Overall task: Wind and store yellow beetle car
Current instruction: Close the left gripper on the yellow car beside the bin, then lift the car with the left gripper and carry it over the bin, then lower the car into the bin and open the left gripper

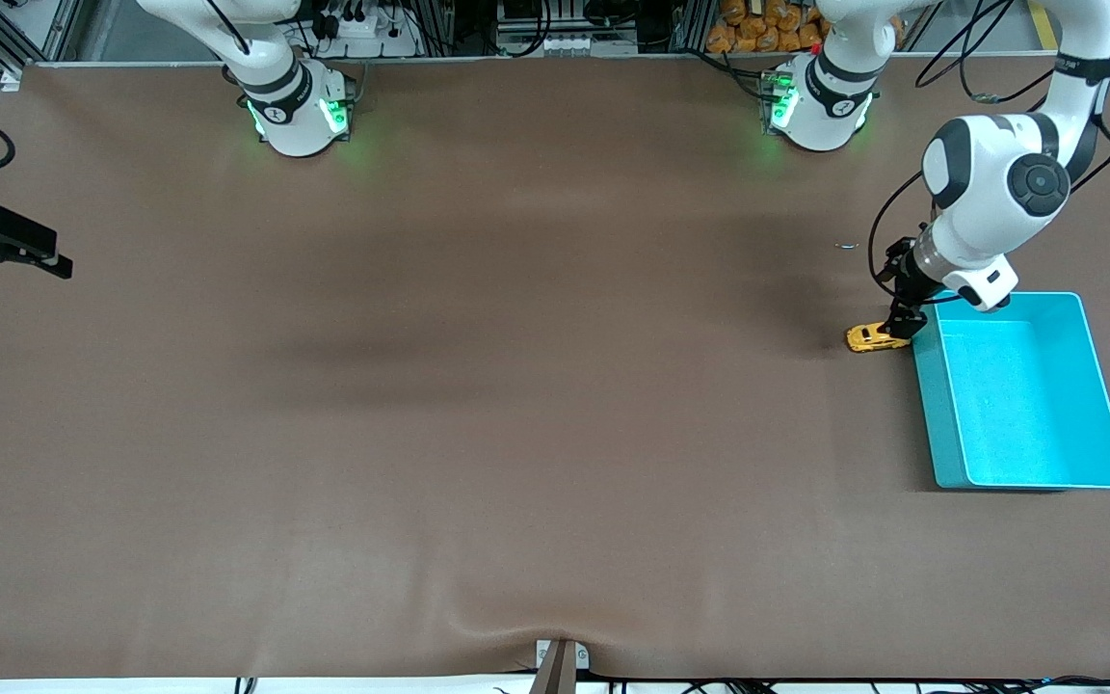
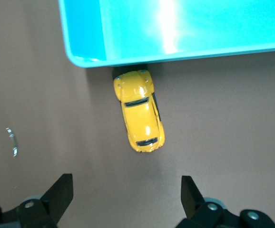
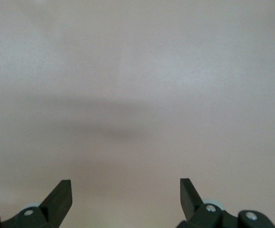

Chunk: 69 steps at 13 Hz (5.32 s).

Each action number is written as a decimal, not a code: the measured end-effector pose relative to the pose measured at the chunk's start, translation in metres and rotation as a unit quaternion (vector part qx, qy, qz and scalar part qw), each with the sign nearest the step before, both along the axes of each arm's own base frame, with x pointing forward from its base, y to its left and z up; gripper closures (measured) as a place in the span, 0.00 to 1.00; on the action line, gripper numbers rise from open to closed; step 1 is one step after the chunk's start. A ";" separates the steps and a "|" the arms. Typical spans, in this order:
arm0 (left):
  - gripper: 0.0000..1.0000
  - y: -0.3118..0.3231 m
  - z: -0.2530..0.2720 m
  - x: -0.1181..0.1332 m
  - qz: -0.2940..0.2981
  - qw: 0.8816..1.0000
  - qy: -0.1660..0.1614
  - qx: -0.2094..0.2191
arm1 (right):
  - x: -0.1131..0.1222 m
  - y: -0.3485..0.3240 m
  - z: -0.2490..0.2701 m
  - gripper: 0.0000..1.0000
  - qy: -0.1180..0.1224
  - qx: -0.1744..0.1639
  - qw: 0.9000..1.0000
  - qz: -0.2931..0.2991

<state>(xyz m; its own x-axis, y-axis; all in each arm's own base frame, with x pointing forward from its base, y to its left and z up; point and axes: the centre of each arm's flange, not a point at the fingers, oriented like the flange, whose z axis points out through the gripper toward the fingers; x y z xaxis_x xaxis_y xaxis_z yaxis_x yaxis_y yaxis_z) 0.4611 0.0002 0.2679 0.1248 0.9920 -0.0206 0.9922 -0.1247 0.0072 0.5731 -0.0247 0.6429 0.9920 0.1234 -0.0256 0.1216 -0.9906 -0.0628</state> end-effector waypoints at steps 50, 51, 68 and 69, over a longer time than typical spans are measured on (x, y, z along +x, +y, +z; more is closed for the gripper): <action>0.54 0.106 0.107 0.102 -0.429 0.901 0.004 0.070 | -0.032 0.005 -0.002 0.00 -0.007 -0.021 1.000 -0.011; 0.54 0.120 0.106 0.105 -0.453 0.889 0.004 0.067 | -0.032 0.005 -0.002 0.00 -0.007 -0.021 1.000 -0.011; 0.54 0.170 0.007 0.138 -0.656 0.750 0.087 0.020 | -0.032 0.005 -0.004 0.00 -0.006 -0.021 1.000 -0.011; 0.54 0.170 0.002 0.139 -0.657 0.749 0.085 0.019 | -0.032 0.005 -0.004 0.00 -0.006 -0.021 1.000 -0.011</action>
<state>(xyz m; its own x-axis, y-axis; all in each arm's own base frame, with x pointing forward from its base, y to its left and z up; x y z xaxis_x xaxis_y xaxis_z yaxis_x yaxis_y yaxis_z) 0.5999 0.1706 0.2698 0.9925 0.0163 -0.1212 0.0000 -0.9911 -0.1330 0.5415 -0.0200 0.6388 0.9948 0.1003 -0.0185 0.0999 -0.9948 -0.0200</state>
